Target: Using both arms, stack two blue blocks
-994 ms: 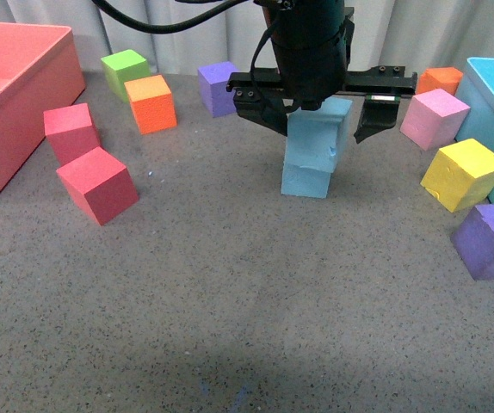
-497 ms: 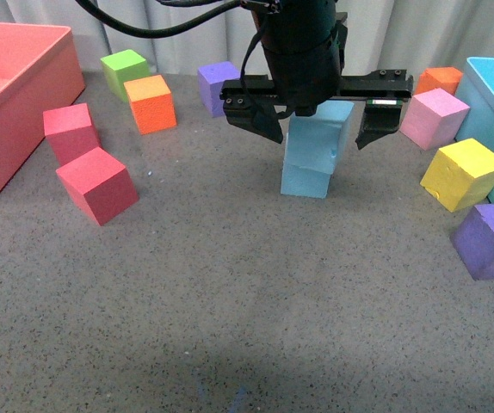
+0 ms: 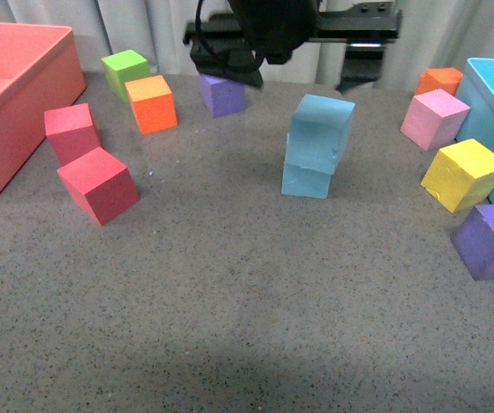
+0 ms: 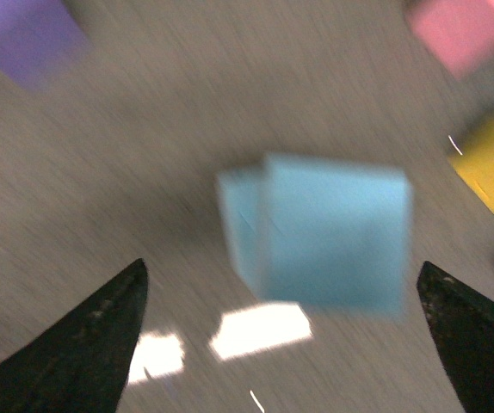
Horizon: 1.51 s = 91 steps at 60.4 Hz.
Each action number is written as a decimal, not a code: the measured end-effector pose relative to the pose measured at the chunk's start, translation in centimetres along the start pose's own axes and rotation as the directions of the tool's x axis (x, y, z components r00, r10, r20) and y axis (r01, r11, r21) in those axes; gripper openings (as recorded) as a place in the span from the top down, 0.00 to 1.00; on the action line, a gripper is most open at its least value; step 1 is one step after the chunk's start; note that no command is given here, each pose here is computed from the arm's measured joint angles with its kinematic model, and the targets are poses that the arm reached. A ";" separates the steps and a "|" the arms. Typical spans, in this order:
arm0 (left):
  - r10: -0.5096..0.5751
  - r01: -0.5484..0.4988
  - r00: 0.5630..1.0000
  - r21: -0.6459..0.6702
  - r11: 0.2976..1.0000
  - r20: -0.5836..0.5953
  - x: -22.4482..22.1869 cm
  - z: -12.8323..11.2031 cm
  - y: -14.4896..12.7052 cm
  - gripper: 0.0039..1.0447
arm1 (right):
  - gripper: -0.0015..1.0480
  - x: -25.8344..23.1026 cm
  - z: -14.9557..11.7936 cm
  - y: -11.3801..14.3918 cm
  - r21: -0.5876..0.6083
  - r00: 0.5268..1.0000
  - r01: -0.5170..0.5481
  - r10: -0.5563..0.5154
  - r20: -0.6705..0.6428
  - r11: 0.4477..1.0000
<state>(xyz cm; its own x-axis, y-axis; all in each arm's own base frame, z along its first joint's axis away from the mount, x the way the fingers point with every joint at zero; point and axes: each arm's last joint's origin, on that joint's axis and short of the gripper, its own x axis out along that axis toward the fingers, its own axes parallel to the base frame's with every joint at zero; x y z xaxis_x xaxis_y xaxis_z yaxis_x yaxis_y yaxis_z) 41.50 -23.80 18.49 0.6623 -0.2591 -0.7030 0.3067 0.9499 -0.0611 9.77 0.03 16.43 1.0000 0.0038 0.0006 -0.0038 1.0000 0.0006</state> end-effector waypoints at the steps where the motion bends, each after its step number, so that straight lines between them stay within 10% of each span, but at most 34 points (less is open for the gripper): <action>1: 0.071 -0.073 0.994 0.015 0.997 0.083 0.0 -0.3 0.3 0.16 | 0.09 0.0 0.0 0.0 0.000 1.000 0.000 0.000 0.000 1.000; 7: 0.264 -0.268 0.894 -0.039 0.963 0.361 -1.5 -3.1 2.7 0.32 | 0.09 0.0 0.0 0.0 0.000 1.000 0.000 0.000 0.000 1.000; 21: 0.305 -0.233 0.634 -0.201 0.951 0.710 -9.9 -8.3 9.1 0.69 | 0.09 0.0 0.0 0.0 0.000 1.000 0.002 -0.002 0.000 1.000; 30: 0.309 -0.249 0.668 -0.188 0.950 0.677 -12.5 -13.0 11.4 0.97 | 0.09 0.0 0.0 0.0 0.000 1.000 0.000 0.000 0.000 1.000; 91: 0.306 -0.253 0.670 -0.179 0.951 0.676 -22.2 -23.9 14.5 0.97 | 0.09 0.0 0.0 0.0 0.000 1.000 0.001 -0.001 0.000 1.000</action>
<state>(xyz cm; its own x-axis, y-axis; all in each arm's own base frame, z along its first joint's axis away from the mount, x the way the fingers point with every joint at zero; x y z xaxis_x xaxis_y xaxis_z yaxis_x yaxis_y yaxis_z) 14.89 -0.05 16.31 0.9999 -0.0019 -0.0109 0.0018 1.0000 -0.0074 9.77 0.03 16.43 1.0000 0.0031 0.0006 -0.0031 1.0000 0.0006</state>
